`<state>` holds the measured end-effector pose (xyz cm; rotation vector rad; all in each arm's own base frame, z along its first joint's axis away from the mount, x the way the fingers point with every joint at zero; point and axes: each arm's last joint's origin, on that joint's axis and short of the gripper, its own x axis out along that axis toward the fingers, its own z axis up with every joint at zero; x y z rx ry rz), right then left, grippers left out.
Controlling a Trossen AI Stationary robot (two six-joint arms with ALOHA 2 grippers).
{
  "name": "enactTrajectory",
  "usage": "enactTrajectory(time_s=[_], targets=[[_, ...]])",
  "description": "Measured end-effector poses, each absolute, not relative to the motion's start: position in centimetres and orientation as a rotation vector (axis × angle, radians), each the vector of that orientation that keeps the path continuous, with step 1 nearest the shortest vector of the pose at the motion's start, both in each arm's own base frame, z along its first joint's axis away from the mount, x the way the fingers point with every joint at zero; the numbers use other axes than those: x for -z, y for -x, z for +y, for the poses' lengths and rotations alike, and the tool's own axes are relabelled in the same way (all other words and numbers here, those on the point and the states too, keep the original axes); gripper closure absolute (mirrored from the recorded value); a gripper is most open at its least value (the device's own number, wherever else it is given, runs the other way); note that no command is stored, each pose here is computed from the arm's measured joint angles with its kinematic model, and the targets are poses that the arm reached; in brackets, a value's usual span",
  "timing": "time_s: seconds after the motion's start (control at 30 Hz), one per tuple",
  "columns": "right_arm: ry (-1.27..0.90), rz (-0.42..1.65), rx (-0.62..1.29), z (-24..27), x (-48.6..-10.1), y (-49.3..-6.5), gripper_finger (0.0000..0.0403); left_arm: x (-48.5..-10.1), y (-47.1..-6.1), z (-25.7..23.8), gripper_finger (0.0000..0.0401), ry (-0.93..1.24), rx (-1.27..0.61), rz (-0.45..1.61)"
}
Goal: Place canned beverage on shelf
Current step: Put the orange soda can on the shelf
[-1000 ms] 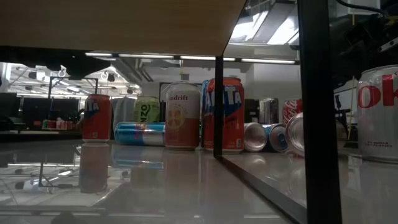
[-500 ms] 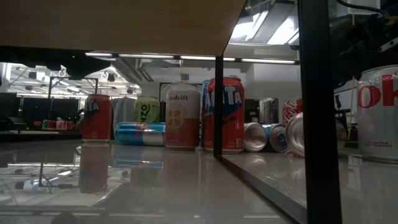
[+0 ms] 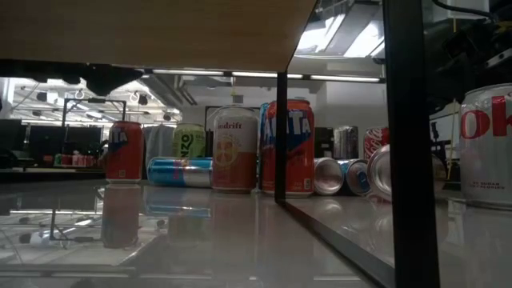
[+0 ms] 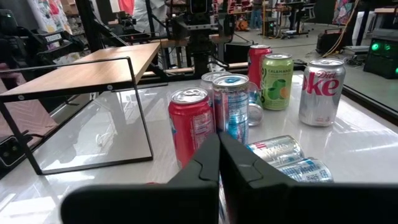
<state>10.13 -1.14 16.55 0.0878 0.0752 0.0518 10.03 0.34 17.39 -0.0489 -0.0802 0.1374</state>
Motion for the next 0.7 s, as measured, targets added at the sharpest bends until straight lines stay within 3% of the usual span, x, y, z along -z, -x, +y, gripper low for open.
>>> enactTrajectory(time_s=[0.33,0.5,0.7], targets=[[-0.087,0.075,-0.031,-1.2,-16.6,-10.1,0.0400,-20.9,-9.1,0.5,0.0015,0.096,-0.183,-0.450],[-0.087,0.073,-0.031,-1.2,-16.6,-10.1,0.0400,-22.6,-8.9,0.7,0.0015,0.063,-0.260,-0.428],[-0.087,0.073,-0.031,-1.2,-16.6,-10.1,0.0400,-26.3,-9.5,1.1,0.0015,0.008,-0.403,-0.199]])
